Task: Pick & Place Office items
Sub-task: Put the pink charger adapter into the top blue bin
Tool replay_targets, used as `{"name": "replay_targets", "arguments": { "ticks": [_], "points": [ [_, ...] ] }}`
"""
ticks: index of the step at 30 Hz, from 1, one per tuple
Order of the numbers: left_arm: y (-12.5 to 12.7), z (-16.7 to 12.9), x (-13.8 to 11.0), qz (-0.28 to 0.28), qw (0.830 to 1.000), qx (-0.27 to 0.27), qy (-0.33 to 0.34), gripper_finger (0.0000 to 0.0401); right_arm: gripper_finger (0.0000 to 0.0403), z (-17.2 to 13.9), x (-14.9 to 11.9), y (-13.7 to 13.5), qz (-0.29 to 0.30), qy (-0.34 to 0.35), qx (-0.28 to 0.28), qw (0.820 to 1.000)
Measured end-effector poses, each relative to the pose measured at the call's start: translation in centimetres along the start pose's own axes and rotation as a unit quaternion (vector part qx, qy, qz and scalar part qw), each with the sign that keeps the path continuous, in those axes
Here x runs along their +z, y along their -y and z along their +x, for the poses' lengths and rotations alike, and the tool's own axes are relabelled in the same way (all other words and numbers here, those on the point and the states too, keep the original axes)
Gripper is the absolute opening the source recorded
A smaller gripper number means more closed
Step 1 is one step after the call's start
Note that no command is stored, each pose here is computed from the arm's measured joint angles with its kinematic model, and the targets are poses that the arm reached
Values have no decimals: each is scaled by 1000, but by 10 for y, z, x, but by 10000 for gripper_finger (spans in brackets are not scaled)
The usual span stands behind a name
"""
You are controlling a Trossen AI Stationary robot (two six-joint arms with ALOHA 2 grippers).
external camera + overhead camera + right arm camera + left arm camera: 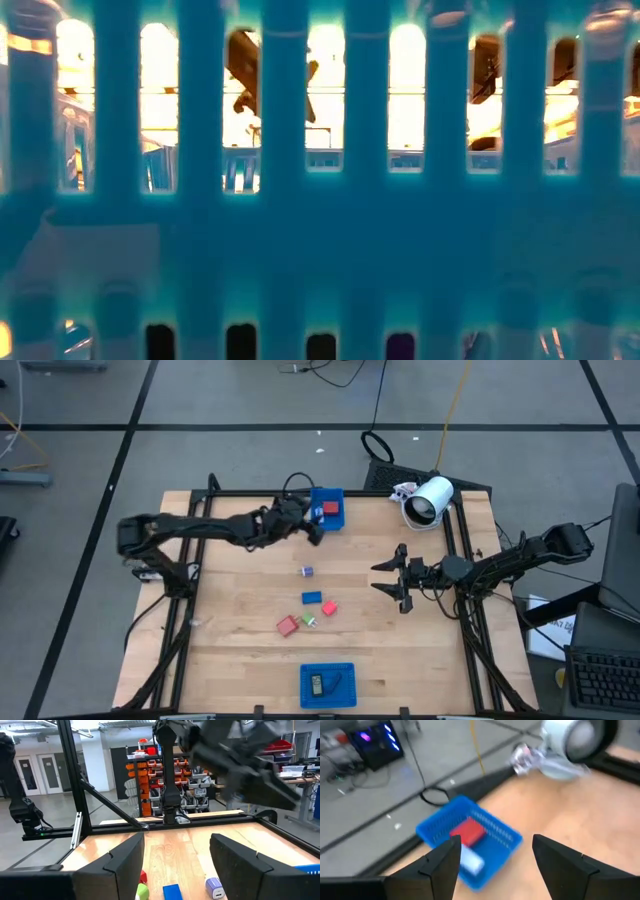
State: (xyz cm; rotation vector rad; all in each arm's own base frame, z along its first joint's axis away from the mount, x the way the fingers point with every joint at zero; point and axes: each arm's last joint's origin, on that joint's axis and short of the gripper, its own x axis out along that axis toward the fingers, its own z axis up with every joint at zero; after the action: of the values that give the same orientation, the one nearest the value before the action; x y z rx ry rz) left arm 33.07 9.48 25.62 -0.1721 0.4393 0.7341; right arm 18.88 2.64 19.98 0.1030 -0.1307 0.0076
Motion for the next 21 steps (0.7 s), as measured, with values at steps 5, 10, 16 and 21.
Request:
{"name": "replay_targets", "arguments": {
  "ticks": [5,10,16,21],
  "points": [
    [2,-48,3,5,998,-38,-50,251,215,0,0,0,-7,0,0,1000],
    [15,-82,-11,41,994,-87,-48,251,215,0,0,0,-9,1,-1,1000],
    [26,-98,-50,63,987,-146,-18,251,215,0,1,0,-7,5,-1,1000],
    [23,-102,-88,36,984,-173,-12,251,215,2,-6,-2,-11,-19,4,1000]
  ]
}}
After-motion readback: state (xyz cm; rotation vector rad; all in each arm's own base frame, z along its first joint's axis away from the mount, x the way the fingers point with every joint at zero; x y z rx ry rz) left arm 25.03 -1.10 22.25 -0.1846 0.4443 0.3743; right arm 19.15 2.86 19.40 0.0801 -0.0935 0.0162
